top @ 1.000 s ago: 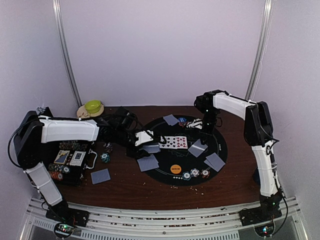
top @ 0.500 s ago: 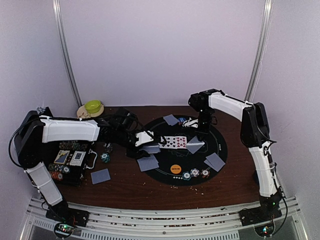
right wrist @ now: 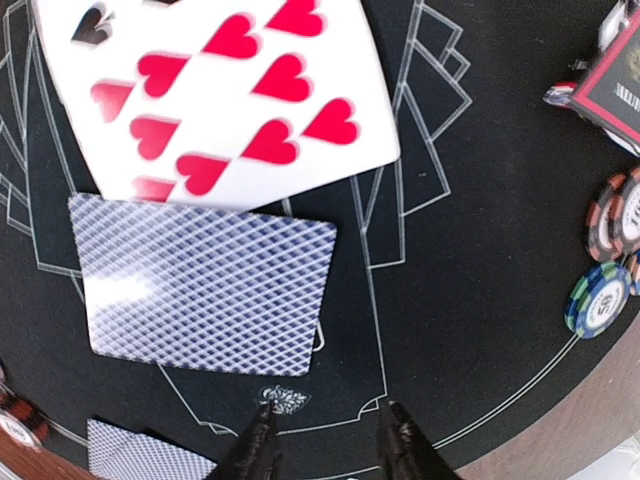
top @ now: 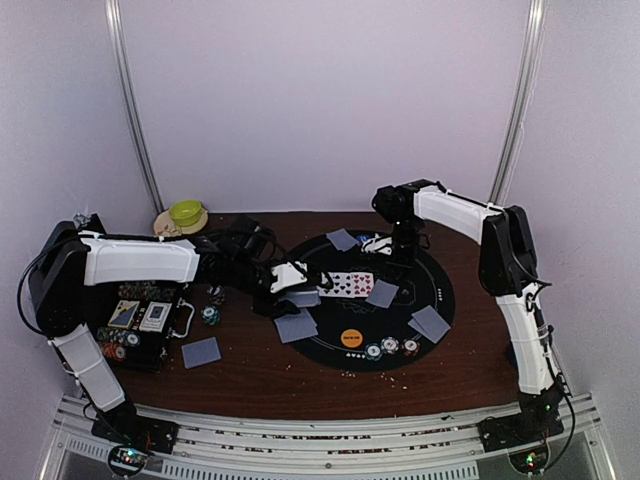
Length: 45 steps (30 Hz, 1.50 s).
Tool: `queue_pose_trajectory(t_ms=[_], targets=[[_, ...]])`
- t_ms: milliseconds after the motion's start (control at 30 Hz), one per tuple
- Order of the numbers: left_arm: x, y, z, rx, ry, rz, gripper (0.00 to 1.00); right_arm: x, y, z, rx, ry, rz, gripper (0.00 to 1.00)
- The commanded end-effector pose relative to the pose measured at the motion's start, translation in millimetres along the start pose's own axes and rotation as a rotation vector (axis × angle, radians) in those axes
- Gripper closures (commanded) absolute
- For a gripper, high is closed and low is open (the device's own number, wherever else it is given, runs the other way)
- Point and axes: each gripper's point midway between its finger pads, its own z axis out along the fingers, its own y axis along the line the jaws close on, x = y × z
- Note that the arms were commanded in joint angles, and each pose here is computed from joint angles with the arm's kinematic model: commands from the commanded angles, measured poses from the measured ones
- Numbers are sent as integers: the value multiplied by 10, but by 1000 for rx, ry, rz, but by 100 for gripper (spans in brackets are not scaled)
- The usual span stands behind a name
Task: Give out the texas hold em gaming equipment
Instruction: Place the poker card in the community card area.
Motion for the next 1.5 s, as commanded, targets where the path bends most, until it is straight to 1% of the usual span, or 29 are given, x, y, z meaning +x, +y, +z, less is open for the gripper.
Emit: queue_pose_trajectory(t_ms=[0,67,167,233,267,367,500,767,1000,1233,1467], targets=[[-136,104,-39,-27,-36,12,44,-101,-127,-116,66,-37,44,55],[-139,107,-47,-30,-37,13,44,-108,-117,-173,73,-61,62,45],[-141,110,-53,-31,-37,13,44,-117,-11,-253,104,-123,59,20],[-143,108,-52,-30,-38,13,44,-196,37,-371,167,-198,45,3],[-150,105,-56,-29,-40,14,44,-195,101,-370,178,-211,38,0],[-156,110,-63,-31,-42,14,44,-253,320,-362,150,-249,24,0],[-150,107,-60,-30,-41,14,44,-306,451,-302,109,-263,40,0],[-174,111,-97,-34,-48,17,44,-330,519,-37,117,-229,72,0],[-185,117,-107,-37,-51,17,44,-222,613,119,94,-172,57,0],[-184,115,-111,-37,-51,17,44,-151,573,217,138,-129,60,0],[-185,116,-111,-38,-52,18,44,-22,435,284,237,-75,72,0]])
